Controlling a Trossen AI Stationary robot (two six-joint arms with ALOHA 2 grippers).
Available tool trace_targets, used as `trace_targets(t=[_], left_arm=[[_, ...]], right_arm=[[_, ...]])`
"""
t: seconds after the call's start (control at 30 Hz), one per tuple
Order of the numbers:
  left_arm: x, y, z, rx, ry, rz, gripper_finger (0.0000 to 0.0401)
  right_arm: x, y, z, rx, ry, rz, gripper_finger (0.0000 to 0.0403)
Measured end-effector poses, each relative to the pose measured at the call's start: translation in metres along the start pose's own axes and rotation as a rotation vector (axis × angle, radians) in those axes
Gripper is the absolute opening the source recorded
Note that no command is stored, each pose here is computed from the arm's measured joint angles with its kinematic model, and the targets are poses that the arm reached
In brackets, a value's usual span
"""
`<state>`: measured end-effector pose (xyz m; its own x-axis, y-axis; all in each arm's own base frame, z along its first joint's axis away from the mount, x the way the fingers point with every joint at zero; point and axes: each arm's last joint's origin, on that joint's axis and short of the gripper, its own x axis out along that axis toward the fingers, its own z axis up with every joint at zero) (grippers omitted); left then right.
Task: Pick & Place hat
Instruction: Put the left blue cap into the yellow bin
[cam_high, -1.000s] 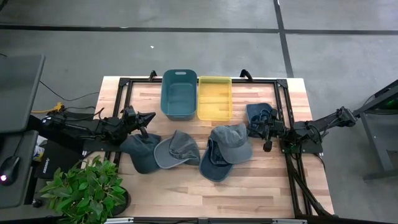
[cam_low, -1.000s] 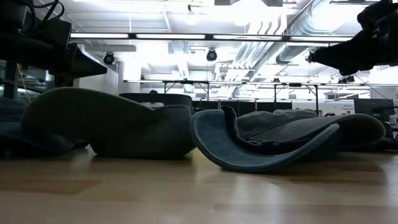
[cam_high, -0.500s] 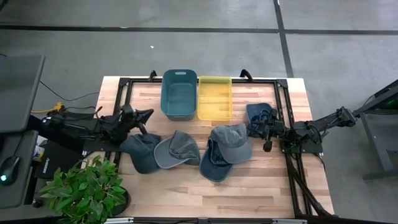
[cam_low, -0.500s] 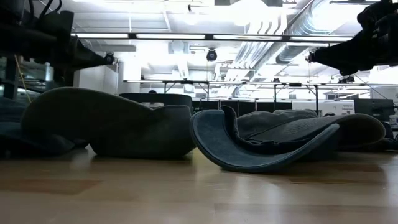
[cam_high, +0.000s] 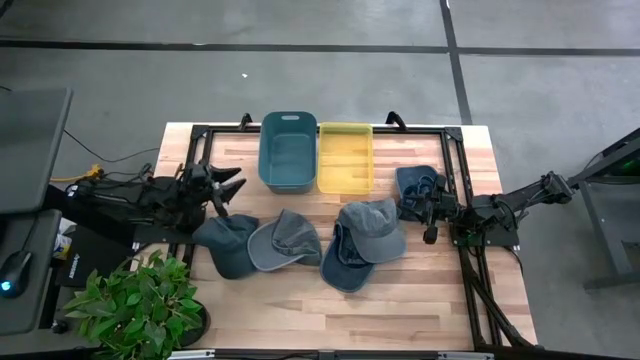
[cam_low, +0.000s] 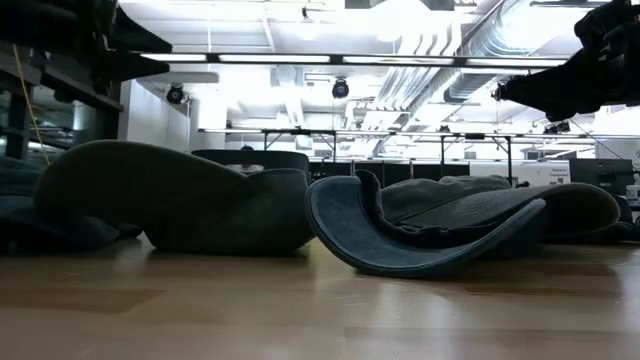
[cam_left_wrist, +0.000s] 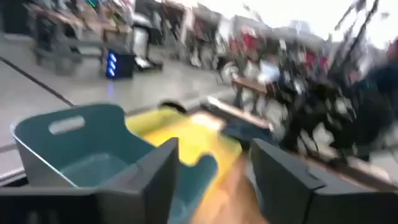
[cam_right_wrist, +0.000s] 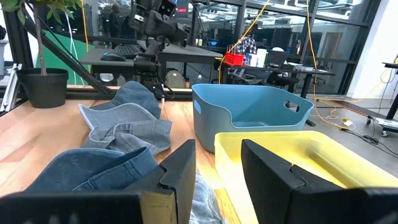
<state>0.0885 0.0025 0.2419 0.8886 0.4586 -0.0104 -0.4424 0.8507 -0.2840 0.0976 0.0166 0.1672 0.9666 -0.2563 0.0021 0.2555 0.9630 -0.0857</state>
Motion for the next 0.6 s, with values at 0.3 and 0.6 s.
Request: trace_targets(t=[0.3,0.6], left_arm=[[-0.005,-0.01,0.041,-0.336,0.228,0.11,0.0242],[0.017,-0.035,0.064,-0.544,0.382,0.235,0.0201]], right_arm=[[0.0,0.0,0.0,0.0,0.0,0.0,0.0124],[0.0,0.0,0.0,0.001,0.0,0.0,0.0124]])
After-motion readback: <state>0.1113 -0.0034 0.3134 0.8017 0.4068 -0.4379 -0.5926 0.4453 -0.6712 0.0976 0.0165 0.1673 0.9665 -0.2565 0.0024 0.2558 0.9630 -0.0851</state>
